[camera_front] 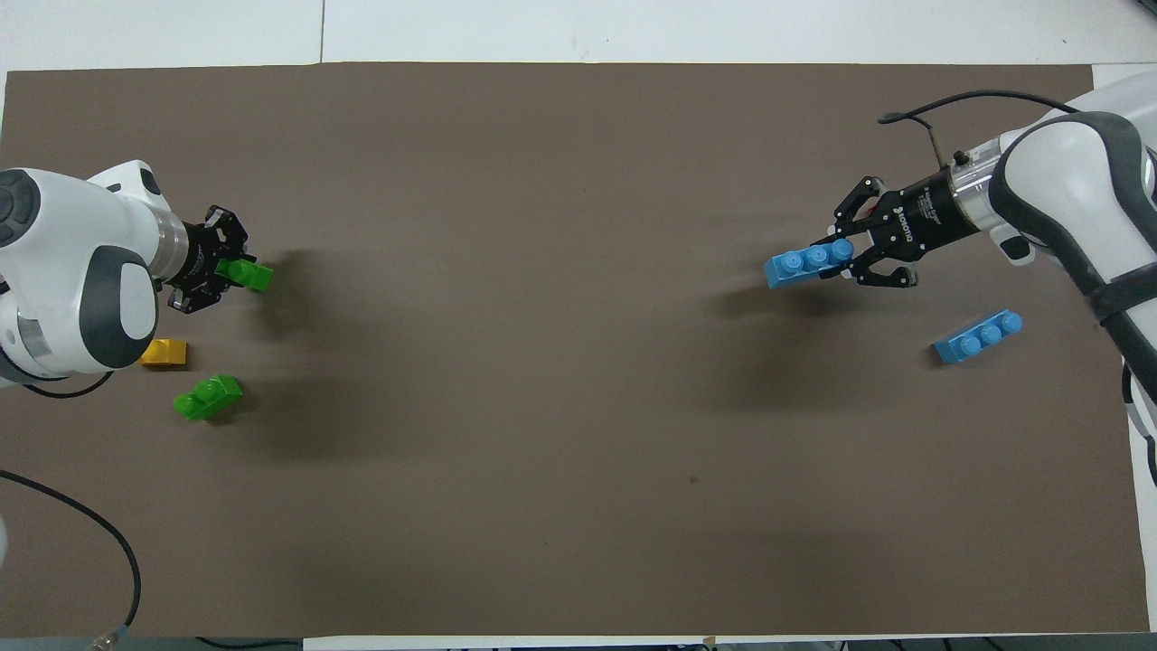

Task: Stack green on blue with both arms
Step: 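Lift the green brick with the left gripper while the right gripper carries blue inward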

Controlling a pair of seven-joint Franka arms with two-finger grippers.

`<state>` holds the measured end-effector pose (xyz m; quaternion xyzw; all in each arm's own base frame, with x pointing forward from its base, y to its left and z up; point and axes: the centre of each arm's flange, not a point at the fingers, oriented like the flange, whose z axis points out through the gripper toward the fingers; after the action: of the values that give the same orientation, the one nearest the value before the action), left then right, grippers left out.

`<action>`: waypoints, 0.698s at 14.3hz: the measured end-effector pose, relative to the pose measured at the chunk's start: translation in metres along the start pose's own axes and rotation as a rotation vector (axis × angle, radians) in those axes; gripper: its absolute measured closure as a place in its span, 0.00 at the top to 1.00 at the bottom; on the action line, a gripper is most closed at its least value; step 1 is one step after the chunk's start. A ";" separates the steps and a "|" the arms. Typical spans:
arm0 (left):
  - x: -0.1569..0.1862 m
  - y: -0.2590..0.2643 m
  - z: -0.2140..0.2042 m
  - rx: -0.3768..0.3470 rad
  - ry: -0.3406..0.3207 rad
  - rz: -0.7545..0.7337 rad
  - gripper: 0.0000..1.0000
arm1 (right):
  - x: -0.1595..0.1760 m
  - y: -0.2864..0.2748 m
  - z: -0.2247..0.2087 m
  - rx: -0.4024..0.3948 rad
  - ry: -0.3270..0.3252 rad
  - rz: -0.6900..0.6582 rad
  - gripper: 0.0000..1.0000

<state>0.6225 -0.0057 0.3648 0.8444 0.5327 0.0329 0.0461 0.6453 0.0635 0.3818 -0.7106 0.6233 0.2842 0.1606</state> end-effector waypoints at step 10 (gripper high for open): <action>-0.106 0.040 -0.084 0.000 -0.015 -0.386 0.35 | -0.127 -0.007 0.060 0.062 -0.006 0.092 0.35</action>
<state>0.6036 -0.1152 0.4516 0.7267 0.6845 0.0171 0.0554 0.6323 0.2003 0.4108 -0.6749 0.6635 0.2740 0.1711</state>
